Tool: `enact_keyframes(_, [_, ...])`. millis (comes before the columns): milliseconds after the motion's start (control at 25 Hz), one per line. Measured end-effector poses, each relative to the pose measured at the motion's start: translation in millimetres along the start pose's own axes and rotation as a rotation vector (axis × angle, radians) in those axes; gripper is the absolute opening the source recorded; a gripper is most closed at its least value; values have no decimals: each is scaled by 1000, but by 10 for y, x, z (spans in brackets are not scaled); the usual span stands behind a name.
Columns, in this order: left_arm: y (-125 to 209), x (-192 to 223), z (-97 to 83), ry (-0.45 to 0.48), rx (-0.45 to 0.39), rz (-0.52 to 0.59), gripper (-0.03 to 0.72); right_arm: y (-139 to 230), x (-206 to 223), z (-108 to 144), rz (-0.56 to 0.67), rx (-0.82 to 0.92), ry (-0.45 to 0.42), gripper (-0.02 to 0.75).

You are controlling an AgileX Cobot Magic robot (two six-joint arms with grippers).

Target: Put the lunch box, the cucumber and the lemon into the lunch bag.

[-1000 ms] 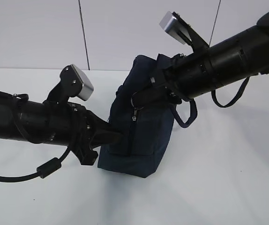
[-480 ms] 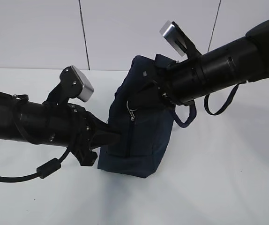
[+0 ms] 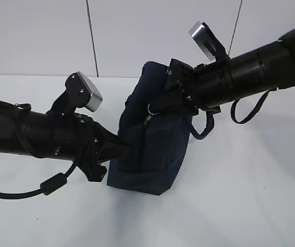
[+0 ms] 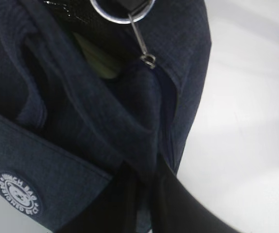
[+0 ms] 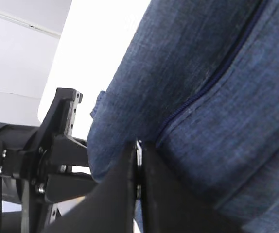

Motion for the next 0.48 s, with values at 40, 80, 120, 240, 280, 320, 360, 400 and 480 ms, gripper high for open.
enact_keyframes(40, [0, 0, 0, 0, 0, 0, 13, -2, 9, -4, -1, 6, -6, 20])
enact_keyframes(80, [0, 0, 0, 0, 0, 0, 13, -8, 19, -6, -5, 12, -21, 20])
enact_keyframes(120, [0, 0, 0, 0, 0, 0, 13, -16, 28, -5, -11, 12, -33, 20])
enact_keyframes(240, [2, 0, 2, -2, 0, 2, 13, -34, 43, 1, -28, 7, -58, 20])
enact_keyframes(280, [2, 0, 2, -2, 0, 2, 13, -36, 47, -3, -30, 3, -60, 20])
enact_keyframes(320, [2, 0, 2, -2, 0, 2, 13, -37, 47, -2, -31, 0, -61, 20])
enact_keyframes(360, [3, 0, 3, -3, 0, 3, 13, -39, 51, -5, -32, 2, -63, 20])
enact_keyframes(400, [2, 0, 2, -2, 0, 2, 13, -41, 51, -3, -35, 1, -65, 20])
enact_keyframes(480, [3, 0, 4, -4, -1, 3, 13, -48, 55, -2, -41, 3, -71, 20])
Point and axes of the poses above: a point on each arm's last joint axis where the gripper is mounted, x pointing out along that axis toward the gripper, z along the wrist's bending axis when the last joint is at zero, y = z × x, the point moved 1 cm from there along x, pointing out along that axis toward the gripper, and after that the axes turned 10 degrees about x, right-handed, at the moved point
